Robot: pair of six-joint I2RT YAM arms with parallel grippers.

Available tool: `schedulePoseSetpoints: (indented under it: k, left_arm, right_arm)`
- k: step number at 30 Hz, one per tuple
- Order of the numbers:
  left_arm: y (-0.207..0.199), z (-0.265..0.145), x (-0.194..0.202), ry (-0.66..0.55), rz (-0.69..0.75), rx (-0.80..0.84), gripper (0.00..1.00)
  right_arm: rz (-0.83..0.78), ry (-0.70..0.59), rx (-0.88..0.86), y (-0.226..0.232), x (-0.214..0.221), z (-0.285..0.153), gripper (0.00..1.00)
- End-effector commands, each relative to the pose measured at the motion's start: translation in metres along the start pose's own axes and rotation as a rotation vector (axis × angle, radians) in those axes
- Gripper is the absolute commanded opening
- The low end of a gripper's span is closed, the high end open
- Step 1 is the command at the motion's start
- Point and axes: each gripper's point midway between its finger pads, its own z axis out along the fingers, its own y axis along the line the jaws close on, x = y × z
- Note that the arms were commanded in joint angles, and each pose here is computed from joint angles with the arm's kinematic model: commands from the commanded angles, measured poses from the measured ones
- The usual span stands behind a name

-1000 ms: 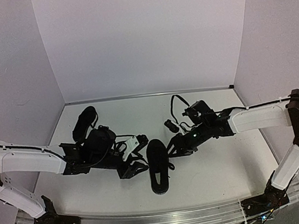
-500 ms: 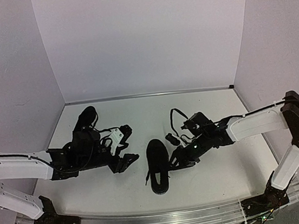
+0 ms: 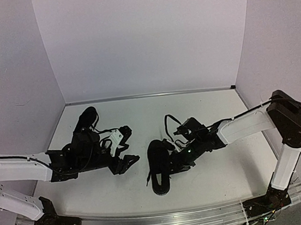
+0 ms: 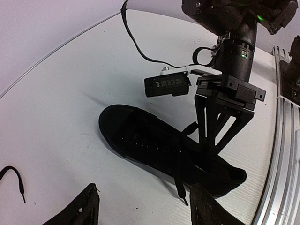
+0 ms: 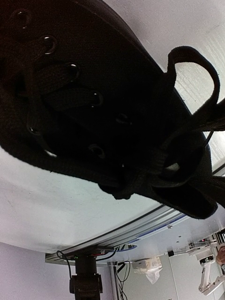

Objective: Tie the shoes

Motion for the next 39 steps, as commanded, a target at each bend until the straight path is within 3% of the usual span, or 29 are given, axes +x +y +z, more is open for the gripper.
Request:
schedulePoseSetpoints:
  k: [1,6,8,24,39]
  left_arm:
    - [0.001,-0.004,-0.016,-0.055,0.003,-0.004,0.65]
    - [0.002,-0.003,-0.014,-0.049,0.007,-0.007,0.65]
    - [0.002,-0.002,-0.012,-0.043,0.004,-0.01,0.65]
    - [0.024,0.004,-0.004,0.003,-0.036,-0.108,0.65]
    - [0.052,-0.007,-0.009,-0.03,-0.142,-0.153,0.64]
  right_arm:
    - [-0.043,-0.028,-0.039,0.016,-0.014,0.0,0.26]
    - [-0.053,-0.045,-0.057,0.027,-0.017,-0.008,0.04]
    - [-0.058,-0.058,-0.065,0.033,-0.019,-0.014,0.0]
    - [-0.102,-0.09,-0.118,0.074,-0.03,-0.023,0.0]
    - [-0.149,-0.099,-0.15,0.108,-0.036,-0.017,0.0]
